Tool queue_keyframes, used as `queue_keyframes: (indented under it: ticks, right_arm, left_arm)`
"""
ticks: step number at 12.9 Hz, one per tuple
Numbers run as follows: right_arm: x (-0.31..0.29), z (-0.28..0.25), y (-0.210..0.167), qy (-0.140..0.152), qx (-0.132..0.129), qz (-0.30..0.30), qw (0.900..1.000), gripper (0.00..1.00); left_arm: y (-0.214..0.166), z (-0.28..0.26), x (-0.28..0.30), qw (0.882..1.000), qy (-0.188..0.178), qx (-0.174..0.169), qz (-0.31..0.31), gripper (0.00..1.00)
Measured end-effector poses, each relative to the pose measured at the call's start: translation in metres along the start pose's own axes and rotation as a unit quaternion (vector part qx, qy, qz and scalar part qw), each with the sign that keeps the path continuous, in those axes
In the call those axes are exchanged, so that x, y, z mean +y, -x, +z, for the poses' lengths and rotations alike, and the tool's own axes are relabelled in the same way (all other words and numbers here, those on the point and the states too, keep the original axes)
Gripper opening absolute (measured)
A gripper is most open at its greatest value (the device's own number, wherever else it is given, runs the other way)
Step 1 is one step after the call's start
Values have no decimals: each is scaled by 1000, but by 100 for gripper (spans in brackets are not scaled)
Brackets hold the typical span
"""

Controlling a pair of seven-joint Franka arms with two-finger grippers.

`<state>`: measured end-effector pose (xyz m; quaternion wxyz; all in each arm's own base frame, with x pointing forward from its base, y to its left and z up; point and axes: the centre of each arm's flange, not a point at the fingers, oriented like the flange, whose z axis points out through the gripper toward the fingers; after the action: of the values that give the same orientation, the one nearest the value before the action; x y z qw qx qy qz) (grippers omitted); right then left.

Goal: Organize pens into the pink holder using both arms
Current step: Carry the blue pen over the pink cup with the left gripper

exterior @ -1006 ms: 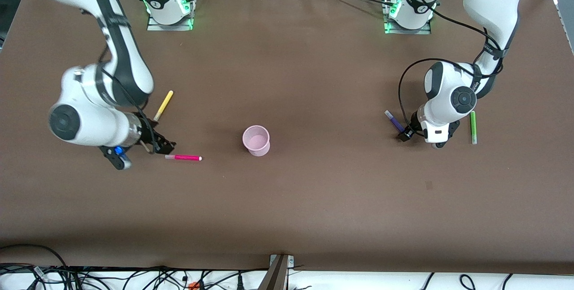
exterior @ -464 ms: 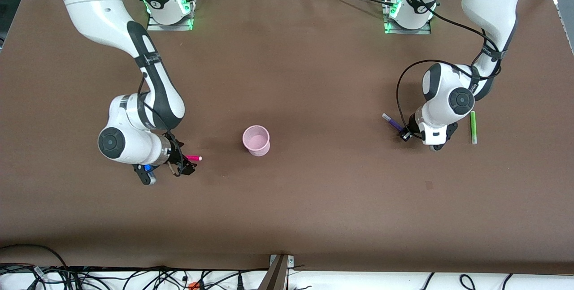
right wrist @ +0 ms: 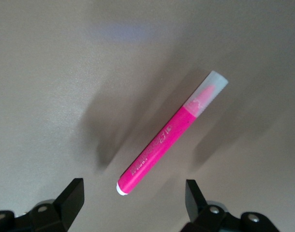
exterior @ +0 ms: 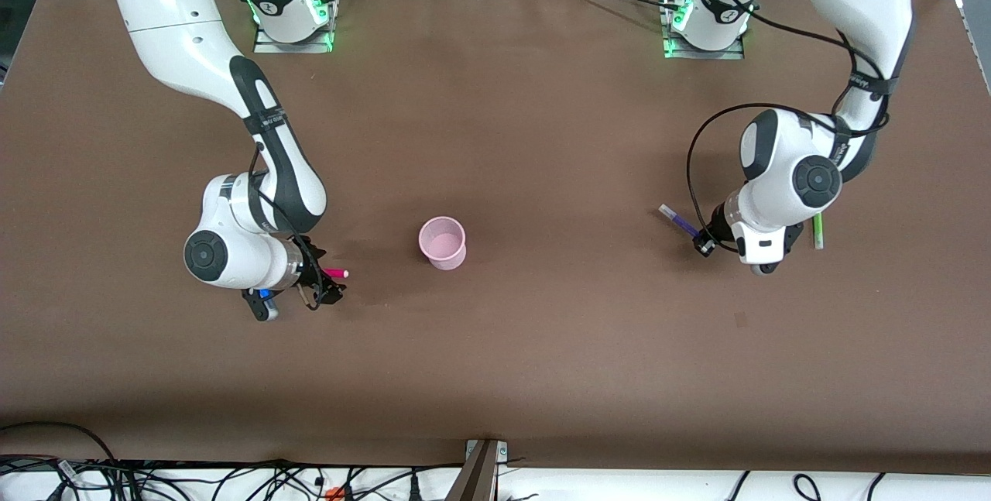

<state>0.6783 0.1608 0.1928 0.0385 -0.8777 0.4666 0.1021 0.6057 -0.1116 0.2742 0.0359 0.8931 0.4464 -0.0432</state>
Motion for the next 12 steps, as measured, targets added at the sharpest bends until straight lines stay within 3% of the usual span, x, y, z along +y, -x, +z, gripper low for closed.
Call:
queue_keyframes:
  ticks: [1, 2, 4, 5, 6, 7, 8, 10, 11, 12]
  right_arm:
    - [0, 2, 0, 1, -2, 1, 1000, 84]
    - [1, 4, 0, 2, -3, 2, 1000, 84]
    - [1, 8, -1, 4, -4, 2, 1000, 67]
    - [2, 9, -2, 5, -4, 2, 1000, 66]
    - [2, 12, -2, 7, -5, 3, 1000, 58]
    - [3, 15, -3, 9, -6, 4, 1000, 57]
    - [4, 16, -5, 10, -6, 5, 1000, 48]
    - [5, 16, -6, 9, -9, 5, 1000, 42]
    - [5, 16, -7, 7, -12, 3, 1000, 42]
    - [5, 16, -7, 5, -15, -1, 1000, 36]
  left_arm:
    - [15, -20, 20, 1000, 16, 0, -17, 19]
    - [35, -37, 41, 999, 35, -1, -36, 19]
    - [81, -64, 79, 995, 67, -4, -74, 19]
    - [104, -74, 97, 992, 81, -7, -92, 19]
    - [126, -81, 112, 990, 92, -11, -105, 19]
    - [146, -85, 127, 988, 100, -16, -115, 19]
    - [161, -83, 139, 987, 105, -22, -121, 19]
    - [187, -75, 161, 985, 111, -29, -131, 19]
    - [199, -68, 171, 984, 112, -25, -134, 19]
    - [211, -61, 180, 984, 112, -16, -138, 19]
